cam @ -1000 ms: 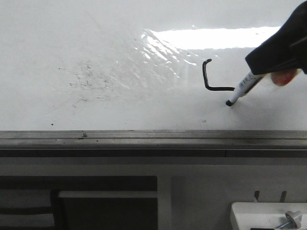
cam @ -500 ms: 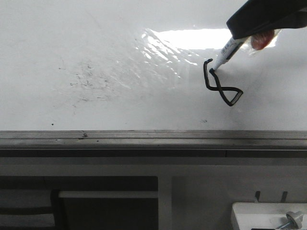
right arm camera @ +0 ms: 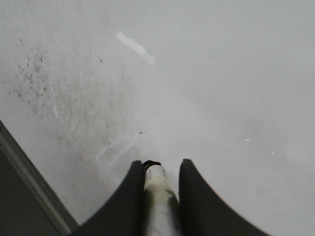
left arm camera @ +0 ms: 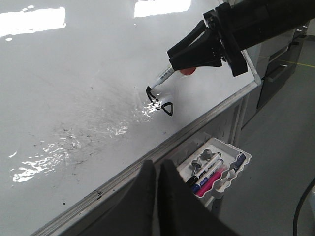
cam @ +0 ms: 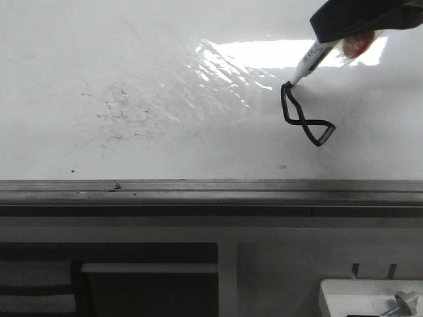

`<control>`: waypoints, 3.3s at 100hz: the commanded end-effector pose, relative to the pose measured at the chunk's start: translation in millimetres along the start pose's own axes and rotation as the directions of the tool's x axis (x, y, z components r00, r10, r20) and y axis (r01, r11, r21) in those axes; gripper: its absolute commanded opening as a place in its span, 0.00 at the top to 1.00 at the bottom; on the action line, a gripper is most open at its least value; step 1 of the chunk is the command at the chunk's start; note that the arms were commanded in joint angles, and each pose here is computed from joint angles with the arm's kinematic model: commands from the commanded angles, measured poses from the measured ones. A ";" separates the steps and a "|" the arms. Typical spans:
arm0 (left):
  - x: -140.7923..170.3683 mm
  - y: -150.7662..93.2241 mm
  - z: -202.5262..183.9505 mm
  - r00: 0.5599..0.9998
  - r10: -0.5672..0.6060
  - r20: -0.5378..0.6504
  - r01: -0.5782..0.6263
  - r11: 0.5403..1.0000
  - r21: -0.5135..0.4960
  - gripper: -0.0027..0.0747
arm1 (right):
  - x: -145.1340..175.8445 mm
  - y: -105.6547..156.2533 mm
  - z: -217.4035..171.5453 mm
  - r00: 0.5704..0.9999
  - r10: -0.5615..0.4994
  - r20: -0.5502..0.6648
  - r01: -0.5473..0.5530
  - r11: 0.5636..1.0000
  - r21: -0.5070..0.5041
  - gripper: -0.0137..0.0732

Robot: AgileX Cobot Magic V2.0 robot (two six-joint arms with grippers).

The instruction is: Write number 8 on whiteboard

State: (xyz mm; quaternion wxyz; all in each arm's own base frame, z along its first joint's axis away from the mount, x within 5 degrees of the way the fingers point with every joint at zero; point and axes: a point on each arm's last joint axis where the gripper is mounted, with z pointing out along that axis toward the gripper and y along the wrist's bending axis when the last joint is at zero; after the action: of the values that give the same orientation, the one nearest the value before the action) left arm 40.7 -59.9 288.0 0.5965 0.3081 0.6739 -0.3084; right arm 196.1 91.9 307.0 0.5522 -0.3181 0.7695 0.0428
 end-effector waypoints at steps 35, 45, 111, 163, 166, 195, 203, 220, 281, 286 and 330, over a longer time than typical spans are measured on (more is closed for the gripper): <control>-0.4 -2.1 12.2 0.994 -0.033 -0.099 0.039 0.998 0.054 0.62 | -19.5 2.8 -90.9 0.987 -0.058 0.148 0.059 0.998 -0.001 0.92; 0.3 0.3 23.5 0.989 0.007 -0.145 0.003 0.998 0.065 0.49 | -14.6 12.1 -90.0 0.993 -0.065 0.094 0.074 0.993 -0.091 0.92; -21.0 -6.9 117.3 0.959 0.184 -0.216 -0.062 0.878 0.474 0.48 | -32.3 101.8 -43.5 0.953 -0.191 0.234 0.285 0.829 -0.482 0.92; -9.6 -14.2 153.2 0.933 0.264 -0.243 -0.067 0.793 0.606 0.57 | -32.6 107.4 -39.4 0.961 -0.166 0.223 0.259 0.827 -0.499 0.92; -8.5 -14.0 154.2 0.933 0.261 -0.248 -0.061 0.793 0.606 0.58 | -32.7 107.5 -39.4 0.962 -0.160 0.221 0.253 0.828 -0.501 0.92; -7.1 -13.4 156.3 0.933 0.251 -0.256 -0.050 0.797 0.602 0.94 | -33.1 107.8 -39.7 0.967 -0.137 0.214 0.230 0.829 -0.509 0.92; -7.1 -13.4 156.3 0.933 0.251 -0.256 -0.050 0.797 0.602 0.99 | -33.4 108.1 -40.0 0.971 -0.118 0.207 0.211 0.830 -0.516 0.92; -7.6 -13.5 155.9 0.934 0.250 -0.255 -0.049 0.798 0.601 0.99 | -33.5 108.2 -40.0 0.972 -0.113 0.205 0.206 0.830 -0.518 0.92; 9.0 2.5 160.5 0.942 -0.002 -0.337 0.126 0.930 0.346 0.99 | -49.9 36.0 -123.2 0.867 0.031 0.497 0.090 0.972 -0.217 0.44; 8.1 6.7 163.1 0.941 -0.055 -0.333 0.156 0.946 0.286 0.99 | -48.5 30.3 -134.3 0.852 0.031 0.522 0.078 0.980 -0.185 0.62; 3.4 39.3 170.0 0.927 -0.223 -0.301 0.201 0.974 -0.102 0.99 | -41.9 27.2 -149.0 0.850 0.033 0.526 0.071 0.982 -0.176 0.91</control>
State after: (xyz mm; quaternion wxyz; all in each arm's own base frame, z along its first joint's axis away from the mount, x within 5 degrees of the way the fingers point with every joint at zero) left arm 171.6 -165.3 247.3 0.4367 0.2880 0.8070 -0.2741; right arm 65.8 74.0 379.0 0.6785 -0.3857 0.5935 0.1967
